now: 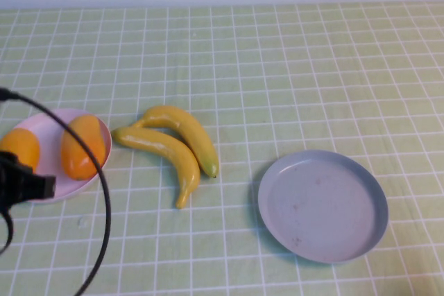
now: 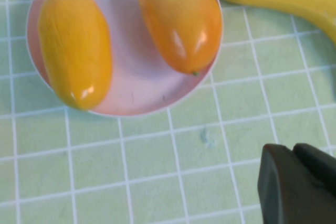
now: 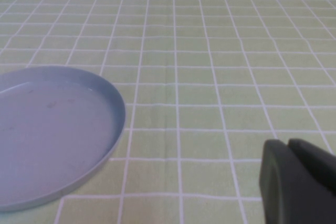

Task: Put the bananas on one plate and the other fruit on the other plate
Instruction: Put another type of fruit in the right plate

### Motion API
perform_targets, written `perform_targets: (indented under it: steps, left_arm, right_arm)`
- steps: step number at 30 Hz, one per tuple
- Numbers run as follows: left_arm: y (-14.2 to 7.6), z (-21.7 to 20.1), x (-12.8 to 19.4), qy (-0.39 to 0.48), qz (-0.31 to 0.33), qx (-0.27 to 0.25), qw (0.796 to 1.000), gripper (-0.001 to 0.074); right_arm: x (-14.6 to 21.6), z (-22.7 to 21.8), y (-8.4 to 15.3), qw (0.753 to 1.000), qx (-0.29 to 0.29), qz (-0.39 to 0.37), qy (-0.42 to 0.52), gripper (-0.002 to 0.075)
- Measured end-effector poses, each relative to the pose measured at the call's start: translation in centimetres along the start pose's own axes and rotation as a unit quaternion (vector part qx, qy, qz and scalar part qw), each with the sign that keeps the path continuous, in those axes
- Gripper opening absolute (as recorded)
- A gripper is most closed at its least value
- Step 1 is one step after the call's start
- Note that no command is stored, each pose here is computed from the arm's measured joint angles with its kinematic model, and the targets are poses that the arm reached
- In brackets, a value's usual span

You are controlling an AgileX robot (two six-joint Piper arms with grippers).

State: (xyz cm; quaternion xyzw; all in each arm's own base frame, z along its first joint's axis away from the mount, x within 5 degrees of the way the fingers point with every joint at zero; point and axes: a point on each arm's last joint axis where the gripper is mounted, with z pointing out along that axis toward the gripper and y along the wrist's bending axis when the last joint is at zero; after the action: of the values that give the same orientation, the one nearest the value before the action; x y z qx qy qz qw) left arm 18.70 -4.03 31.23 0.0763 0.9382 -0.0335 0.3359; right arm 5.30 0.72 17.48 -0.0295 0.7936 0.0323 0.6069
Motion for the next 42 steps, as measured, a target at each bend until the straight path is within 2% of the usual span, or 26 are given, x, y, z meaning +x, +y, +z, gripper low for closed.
perform_targets:
  steps: [8, 12, 18, 21, 26, 29, 32, 39, 42]
  left_arm:
    - [0.3, -3.0, 6.2, -0.05, -0.005, 0.01, 0.999, 0.0003]
    - [0.3, -3.8, 6.9, -0.07, -0.015, 0.012, 0.997, 0.0003]
    - [0.3, -3.4, 6.4, -0.137, 0.01, 0.014, 0.99, 0.0003]
    - [0.2, -2.5, 6.8, -0.215, 0.024, 0.016, 0.976, 0.0003]
    - [0.3, -2.0, 9.7, -0.371, 0.035, 0.017, 0.928, 0.0002]
    - [0.5, -1.9, 12.1, -0.426, 0.036, 0.014, 0.904, 0.0002]
    - [0.7, -1.6, 14.1, -0.447, 0.027, 0.004, 0.894, 0.0002]
    - [1.2, -0.3, 17.0, -0.457, 0.008, -0.025, 0.889, 0.0002]
    - [1.2, 0.3, 17.6, -0.421, 0.005, -0.023, 0.907, 0.0002]
  right_arm:
    - [0.0, 0.0, 0.0, 1.0, 0.0, 0.0, 0.0, -0.0015]
    - [0.0, 0.0, 0.0, 1.0, 0.0, 0.0, 0.0, -0.0015]
    - [0.0, 0.0, 0.0, 1.0, 0.0, 0.0, 0.0, -0.0015]
    - [0.0, 0.0, 0.0, 1.0, 0.0, 0.0, 0.0, -0.0015]
    - [0.0, 0.0, 0.0, 1.0, 0.0, 0.0, 0.0, -0.0015]
    - [0.0, 0.0, 0.0, 1.0, 0.0, 0.0, 0.0, -0.0015]
    - [0.0, 0.0, 0.0, 1.0, 0.0, 0.0, 0.0, -0.0015]
    - [0.0, 0.0, 0.0, 1.0, 0.0, 0.0, 0.0, -0.0015]
    - [0.0, 0.0, 0.0, 1.0, 0.0, 0.0, 0.0, -0.0015]
